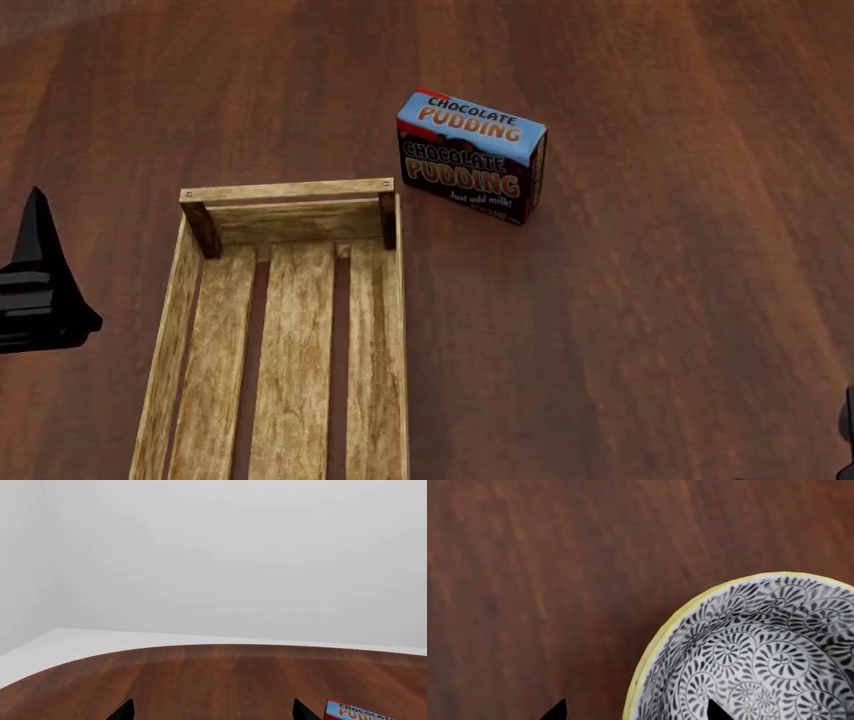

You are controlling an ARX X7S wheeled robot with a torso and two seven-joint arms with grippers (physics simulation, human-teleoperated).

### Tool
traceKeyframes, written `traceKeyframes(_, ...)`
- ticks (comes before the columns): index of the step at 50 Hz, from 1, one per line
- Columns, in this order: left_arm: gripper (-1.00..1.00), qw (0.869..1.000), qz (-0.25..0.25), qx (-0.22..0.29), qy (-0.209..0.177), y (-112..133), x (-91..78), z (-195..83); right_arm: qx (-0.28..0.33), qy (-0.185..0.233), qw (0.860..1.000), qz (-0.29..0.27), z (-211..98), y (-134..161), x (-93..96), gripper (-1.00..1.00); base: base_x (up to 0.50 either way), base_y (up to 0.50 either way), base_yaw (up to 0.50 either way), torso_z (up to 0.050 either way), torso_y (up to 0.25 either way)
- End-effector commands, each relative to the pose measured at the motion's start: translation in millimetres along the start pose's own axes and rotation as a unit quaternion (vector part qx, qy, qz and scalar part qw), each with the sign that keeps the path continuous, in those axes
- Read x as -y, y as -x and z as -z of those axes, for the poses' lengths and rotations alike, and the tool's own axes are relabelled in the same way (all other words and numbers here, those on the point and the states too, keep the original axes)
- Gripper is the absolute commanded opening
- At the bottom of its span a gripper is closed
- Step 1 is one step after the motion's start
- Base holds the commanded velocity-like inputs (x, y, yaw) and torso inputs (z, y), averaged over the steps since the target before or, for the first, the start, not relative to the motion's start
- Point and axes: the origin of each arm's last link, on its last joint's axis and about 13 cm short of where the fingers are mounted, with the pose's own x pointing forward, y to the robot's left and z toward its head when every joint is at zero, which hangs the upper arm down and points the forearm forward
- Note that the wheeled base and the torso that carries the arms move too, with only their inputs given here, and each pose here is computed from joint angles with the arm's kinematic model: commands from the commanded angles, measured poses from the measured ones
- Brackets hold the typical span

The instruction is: Stack the left bowl on the right bowl and place them in the tray.

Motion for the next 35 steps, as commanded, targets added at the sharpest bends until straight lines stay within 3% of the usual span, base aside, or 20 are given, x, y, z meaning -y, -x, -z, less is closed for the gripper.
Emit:
traceKeyframes(1, 1.00, 1.000, -0.001, 0.000, -0.001, -0.2, -0.3, 0.7, -0.013, -0.006, 1.000, -0.006, 3.7, -5.4, -0.3, 1.00, 0.00, 0.00, 0.00, 0.000, 0.000)
traceKeyframes(35, 1.00, 1.000, 0.002, -0.003, -0.006, -0.8, 0.7, 5.0, -0.069, -0.015, 0.997, -0.015, 14.8, -22.2, -0.6, 1.00, 0.00, 0.00, 0.00, 0.000, 0.000)
